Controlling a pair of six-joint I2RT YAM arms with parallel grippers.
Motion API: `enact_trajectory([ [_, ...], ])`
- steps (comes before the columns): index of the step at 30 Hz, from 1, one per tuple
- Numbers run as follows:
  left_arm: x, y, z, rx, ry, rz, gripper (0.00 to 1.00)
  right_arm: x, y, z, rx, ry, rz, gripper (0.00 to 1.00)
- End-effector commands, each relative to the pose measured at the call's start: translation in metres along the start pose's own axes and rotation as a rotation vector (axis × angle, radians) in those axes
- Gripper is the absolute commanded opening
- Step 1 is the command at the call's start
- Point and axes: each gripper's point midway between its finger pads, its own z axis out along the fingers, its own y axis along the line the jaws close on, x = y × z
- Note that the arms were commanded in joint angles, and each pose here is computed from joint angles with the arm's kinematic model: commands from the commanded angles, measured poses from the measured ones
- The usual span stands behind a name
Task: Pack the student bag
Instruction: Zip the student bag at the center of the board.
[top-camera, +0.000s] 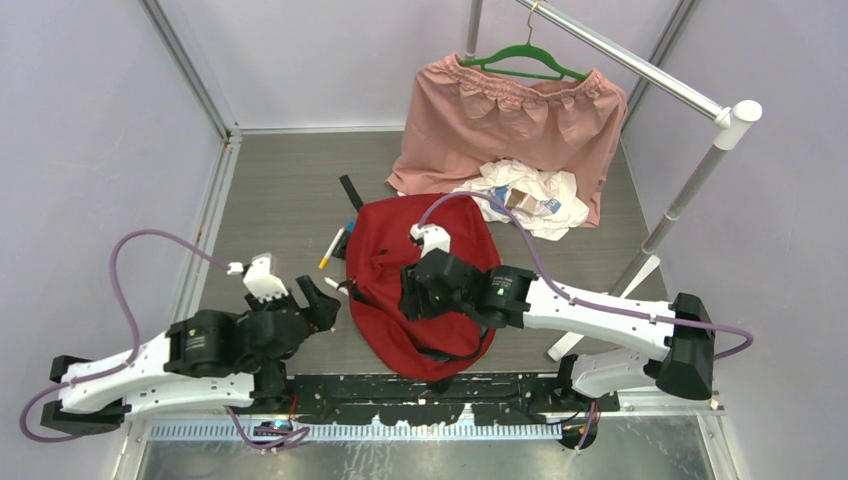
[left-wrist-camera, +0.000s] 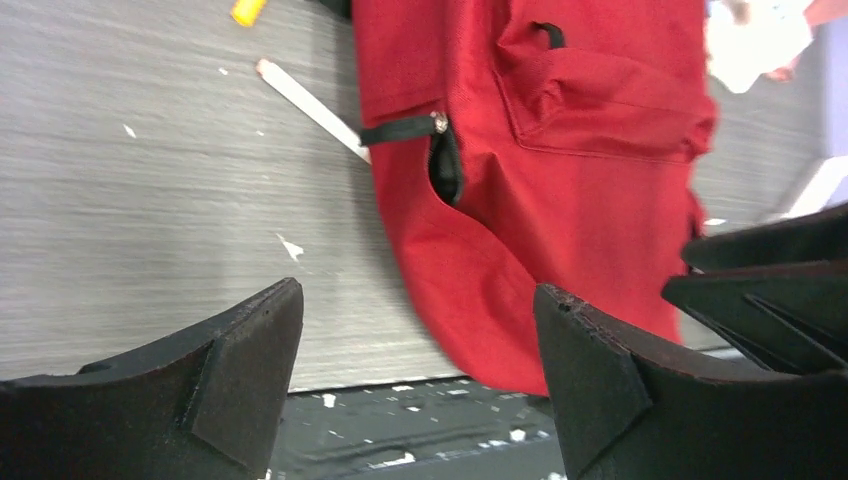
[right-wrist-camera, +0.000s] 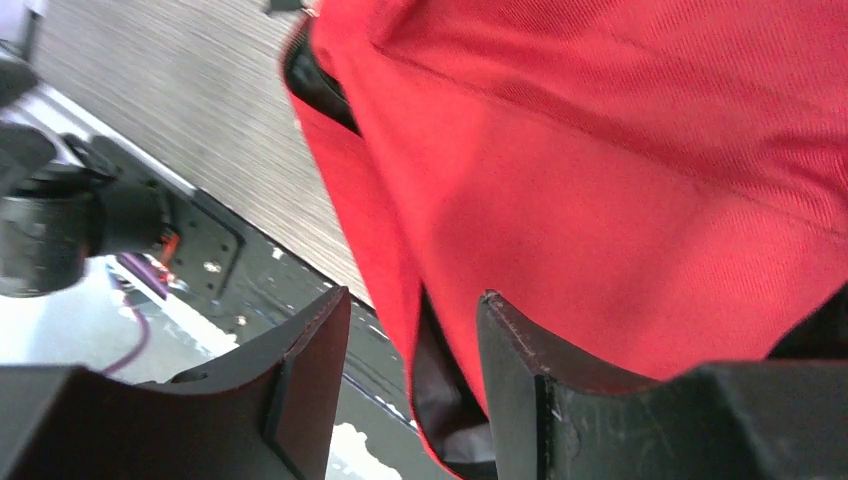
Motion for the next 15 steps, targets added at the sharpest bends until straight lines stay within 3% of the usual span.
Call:
enact_trajectory([
  [1, -0.031, 0.001, 0.002, -0.114, -0.128, 0.168, 0.88, 0.006, -0.011, -0.005, 0.038, -0.007, 0.038, 0.55],
  [4, -0.04, -0.004, 0.008, -0.149, -0.145, 0.324, 0.96, 0.002, -0.018, -0.01, 0.065, -0.026, 0.036, 0.55],
  [7, -0.033, -0.017, 0.025, -0.076, -0.049, 0.46, 0.98, 0.0, -0.023, -0.013, 0.095, -0.032, 0.025, 0.55],
  [11, -0.034, -0.008, 0.047, -0.067, 0.045, 0.443, 0.98, 0.001, -0.024, -0.016, 0.088, -0.028, 0.025, 0.56],
  [15, -0.031, -0.011, 0.064, -0.018, 0.109, 0.37, 0.97, 0.033, -0.013, -0.004, 0.039, 0.107, 0.02, 0.55],
])
